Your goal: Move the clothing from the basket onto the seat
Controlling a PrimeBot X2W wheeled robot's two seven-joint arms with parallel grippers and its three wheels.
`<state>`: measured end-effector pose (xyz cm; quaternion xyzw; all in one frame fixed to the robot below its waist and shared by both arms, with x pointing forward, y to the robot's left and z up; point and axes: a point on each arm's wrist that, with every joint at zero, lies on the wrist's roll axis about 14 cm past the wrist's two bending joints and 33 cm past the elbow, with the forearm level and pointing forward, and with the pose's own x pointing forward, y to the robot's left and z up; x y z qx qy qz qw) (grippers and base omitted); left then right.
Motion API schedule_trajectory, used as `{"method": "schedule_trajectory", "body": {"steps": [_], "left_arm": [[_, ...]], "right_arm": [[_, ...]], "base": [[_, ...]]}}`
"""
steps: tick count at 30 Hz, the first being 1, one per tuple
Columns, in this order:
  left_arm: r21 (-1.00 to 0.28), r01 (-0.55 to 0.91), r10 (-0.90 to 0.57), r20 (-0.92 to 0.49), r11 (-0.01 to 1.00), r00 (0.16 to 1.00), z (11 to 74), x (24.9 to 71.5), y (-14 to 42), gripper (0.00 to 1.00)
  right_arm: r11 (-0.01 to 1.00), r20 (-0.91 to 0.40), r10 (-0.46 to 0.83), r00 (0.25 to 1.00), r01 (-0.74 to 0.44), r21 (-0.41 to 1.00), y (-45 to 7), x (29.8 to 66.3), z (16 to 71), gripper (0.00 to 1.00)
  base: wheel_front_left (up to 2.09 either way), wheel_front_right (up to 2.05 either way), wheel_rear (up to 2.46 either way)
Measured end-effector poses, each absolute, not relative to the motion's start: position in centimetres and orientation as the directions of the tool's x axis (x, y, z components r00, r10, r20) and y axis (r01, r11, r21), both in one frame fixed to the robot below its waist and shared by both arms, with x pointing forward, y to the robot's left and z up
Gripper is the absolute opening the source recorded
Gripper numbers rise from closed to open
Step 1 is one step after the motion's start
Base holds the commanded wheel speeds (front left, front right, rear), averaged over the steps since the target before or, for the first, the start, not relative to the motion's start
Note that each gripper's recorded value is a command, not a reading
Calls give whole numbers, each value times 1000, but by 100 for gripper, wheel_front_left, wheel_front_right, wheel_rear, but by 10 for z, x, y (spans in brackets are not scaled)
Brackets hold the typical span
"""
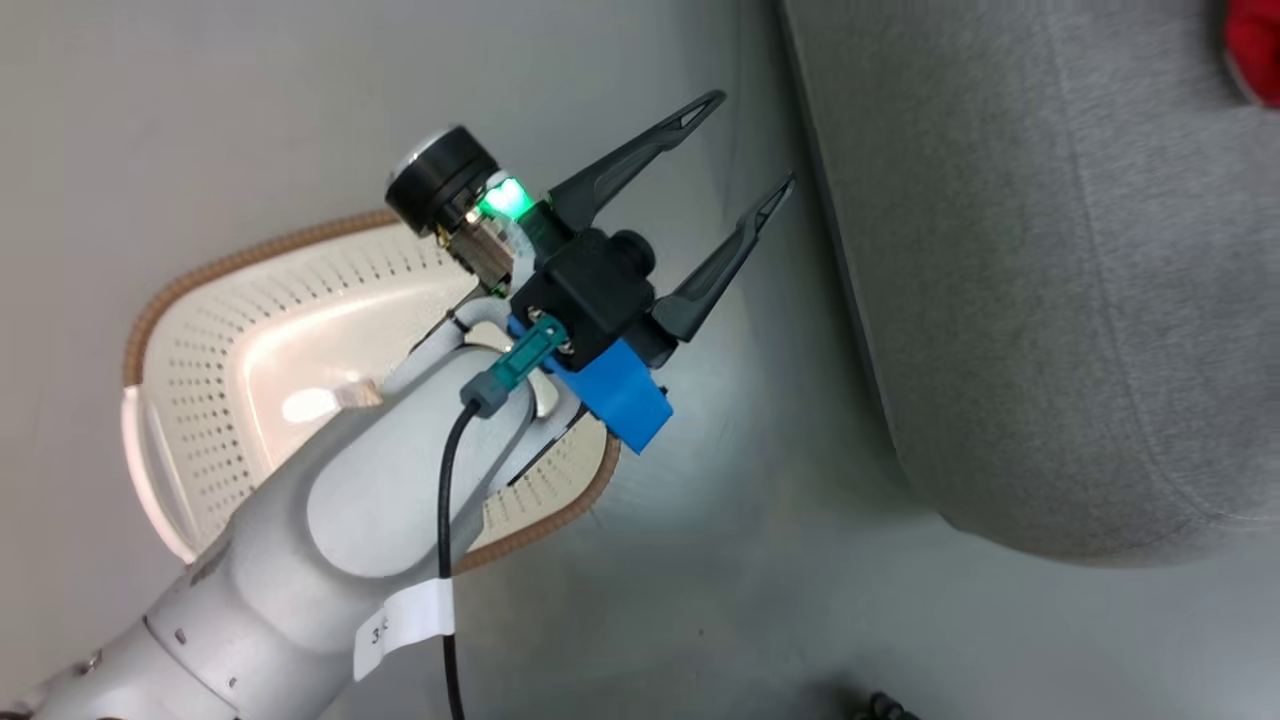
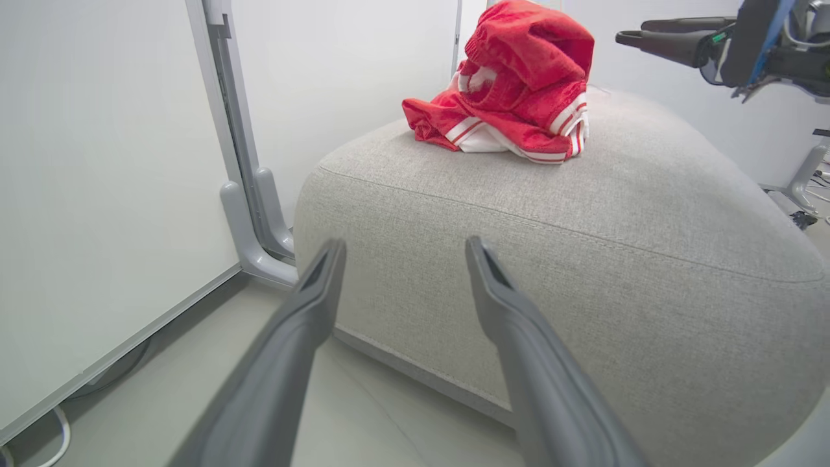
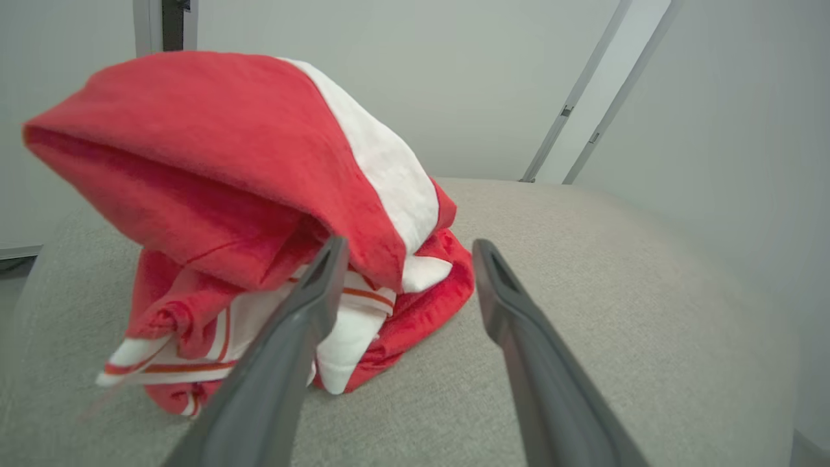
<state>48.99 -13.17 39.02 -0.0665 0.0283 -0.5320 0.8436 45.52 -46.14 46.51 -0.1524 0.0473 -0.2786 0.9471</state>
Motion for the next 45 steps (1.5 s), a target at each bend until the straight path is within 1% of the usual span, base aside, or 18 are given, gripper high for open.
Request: {"method": "schedule_trajectory", "body": {"steps": [4,7,8,11,16,22,24,29,33,40,45], "left_arm": [[-138,868,-874,28,477,485,410,491,-122,100],[-131,835,-837,58,534,545,435,497,-110,100],[-127,821,-821,74,556,567,445,499,-105,100],[-135,773,-766,112,620,633,470,503,-87,100],[-124,684,-671,138,718,729,495,502,-49,100],[-110,539,-522,154,835,839,514,498,9,100],[-113,485,-466,158,867,870,518,494,29,100],[-100,370,-354,147,924,924,521,479,71,100],[-98,276,-259,155,956,953,527,466,103,100],[-97,159,-144,144,982,979,525,436,143,100],[-117,114,-100,116,987,988,516,416,159,100]], "right_arm": [[819,20,-511,859,494,-291,-442,428,480,100],[842,74,-454,888,455,-289,-423,424,504,100],[852,96,-443,892,451,-266,-417,423,512,100],[886,137,-379,915,402,-231,-392,424,527,100],[935,207,-280,937,315,-161,-350,428,550,100],[981,241,-160,957,182,-69,-295,435,558,100],[989,242,-119,963,137,-58,-277,437,558,100],[999,252,-45,967,50,-13,-241,437,561,100],[1000,248,-6,969,4,8,-221,435,560,100],[999,217,21,976,-31,40,-204,422,550,100],[998,167,28,985,-37,53,-198,408,533,100]], "base": [[0,0,0],[0,0,0],[0,0,0],[0,0,0],[0,0,0],[0,0,0],[0,0,0],[0,0,0],[0,0,0],[0,0,0],[0,0,0]]}}
